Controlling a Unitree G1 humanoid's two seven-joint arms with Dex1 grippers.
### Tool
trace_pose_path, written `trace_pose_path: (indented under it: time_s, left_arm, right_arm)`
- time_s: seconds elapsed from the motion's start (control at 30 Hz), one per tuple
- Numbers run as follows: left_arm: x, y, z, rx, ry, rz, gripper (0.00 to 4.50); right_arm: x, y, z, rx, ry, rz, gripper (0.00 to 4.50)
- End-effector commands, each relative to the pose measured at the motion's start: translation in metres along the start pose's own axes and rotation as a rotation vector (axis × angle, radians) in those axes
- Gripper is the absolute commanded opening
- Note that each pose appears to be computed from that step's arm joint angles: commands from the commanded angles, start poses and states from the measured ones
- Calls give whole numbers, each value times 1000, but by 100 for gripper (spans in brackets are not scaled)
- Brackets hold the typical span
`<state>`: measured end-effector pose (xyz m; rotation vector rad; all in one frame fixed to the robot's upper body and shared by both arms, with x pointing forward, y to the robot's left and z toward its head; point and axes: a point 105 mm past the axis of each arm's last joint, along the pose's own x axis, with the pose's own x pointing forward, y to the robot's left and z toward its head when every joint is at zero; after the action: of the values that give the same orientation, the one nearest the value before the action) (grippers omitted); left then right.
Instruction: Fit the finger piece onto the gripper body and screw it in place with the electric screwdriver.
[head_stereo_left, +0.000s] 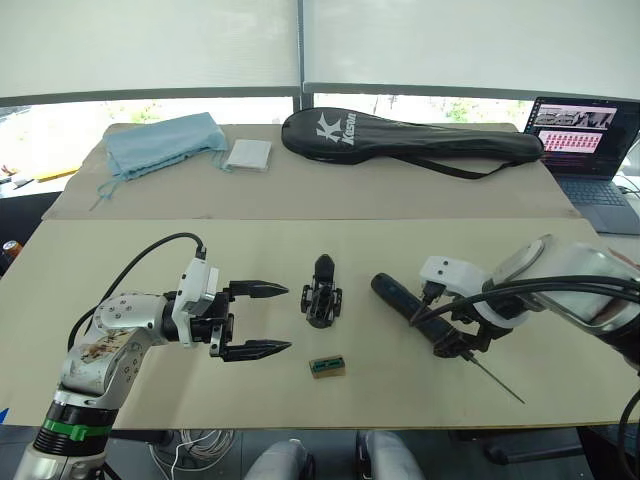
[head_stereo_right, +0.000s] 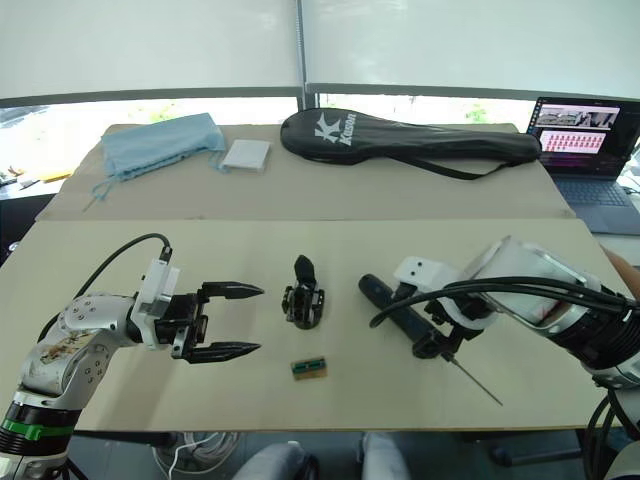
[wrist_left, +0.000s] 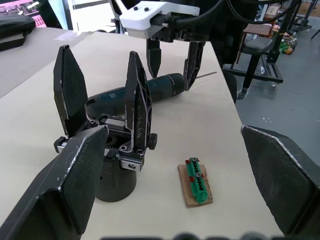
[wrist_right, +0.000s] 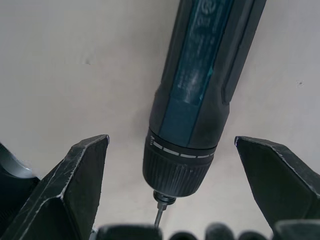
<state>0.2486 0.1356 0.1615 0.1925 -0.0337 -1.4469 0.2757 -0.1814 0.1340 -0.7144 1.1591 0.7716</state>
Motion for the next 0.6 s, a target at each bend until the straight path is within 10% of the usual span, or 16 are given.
trace_pose_path:
  time_s: [0.03, 0.37, 0.6]
  left_arm:
    - [3, -5, 8, 54, -3, -24, 450]
    - [5, -12, 7, 52, 1, -40, 450]
    - [6, -12, 6, 51, 0, -44, 450]
  right_arm:
    - [-3, -8, 11, -39, -23, -37, 447]
    - [13, -12, 11, -42, 10, -23, 447]
    - [16, -11, 5, -97, 29, -25, 230]
